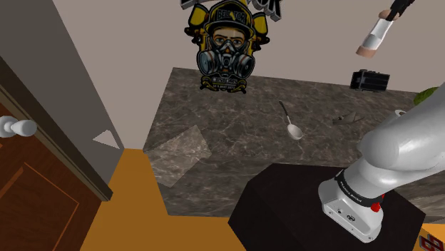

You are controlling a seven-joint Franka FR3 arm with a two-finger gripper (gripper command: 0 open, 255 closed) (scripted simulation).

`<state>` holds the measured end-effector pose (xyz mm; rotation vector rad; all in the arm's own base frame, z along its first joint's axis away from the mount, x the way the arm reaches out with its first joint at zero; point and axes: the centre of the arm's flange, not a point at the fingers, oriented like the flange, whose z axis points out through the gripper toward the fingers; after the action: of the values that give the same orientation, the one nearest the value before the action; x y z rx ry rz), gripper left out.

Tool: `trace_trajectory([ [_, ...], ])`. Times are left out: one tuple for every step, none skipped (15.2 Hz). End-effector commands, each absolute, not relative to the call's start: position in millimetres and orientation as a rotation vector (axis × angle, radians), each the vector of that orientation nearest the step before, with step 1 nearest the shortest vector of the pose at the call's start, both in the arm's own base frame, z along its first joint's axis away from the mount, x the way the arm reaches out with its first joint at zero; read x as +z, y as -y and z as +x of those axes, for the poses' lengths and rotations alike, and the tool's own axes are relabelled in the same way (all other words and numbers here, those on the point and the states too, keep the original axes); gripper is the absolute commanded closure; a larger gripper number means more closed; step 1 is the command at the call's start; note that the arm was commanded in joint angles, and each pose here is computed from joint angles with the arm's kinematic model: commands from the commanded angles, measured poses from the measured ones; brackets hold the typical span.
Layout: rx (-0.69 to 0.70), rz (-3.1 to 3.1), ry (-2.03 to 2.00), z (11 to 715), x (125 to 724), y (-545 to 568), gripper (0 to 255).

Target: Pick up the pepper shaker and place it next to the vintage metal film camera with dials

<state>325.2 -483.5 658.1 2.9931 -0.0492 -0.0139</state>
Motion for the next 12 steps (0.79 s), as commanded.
trace_trajectory([
  [-0.014,2.993,0.047,303,657,500,255],
  [-0.014,2.993,0.047,293,657,509,255],
  [-0.014,2.993,0.047,283,657,518,255],
  [-0.014,2.993,0.047,273,657,526,255],
  [-0.014,2.993,0.047,264,657,535,255],
  [-0.014,2.993,0.047,254,658,544,255],
  [-0.014,2.993,0.047,244,658,552,255],
  [-0.014,2.993,0.047,234,658,561,255],
  [-0.014,2.993,0.047,224,658,570,255],
  [-0.014,2.993,0.047,214,658,578,255],
  [-0.014,2.993,0.047,204,658,587,255],
  [-0.014,2.993,0.047,194,658,596,255],
])
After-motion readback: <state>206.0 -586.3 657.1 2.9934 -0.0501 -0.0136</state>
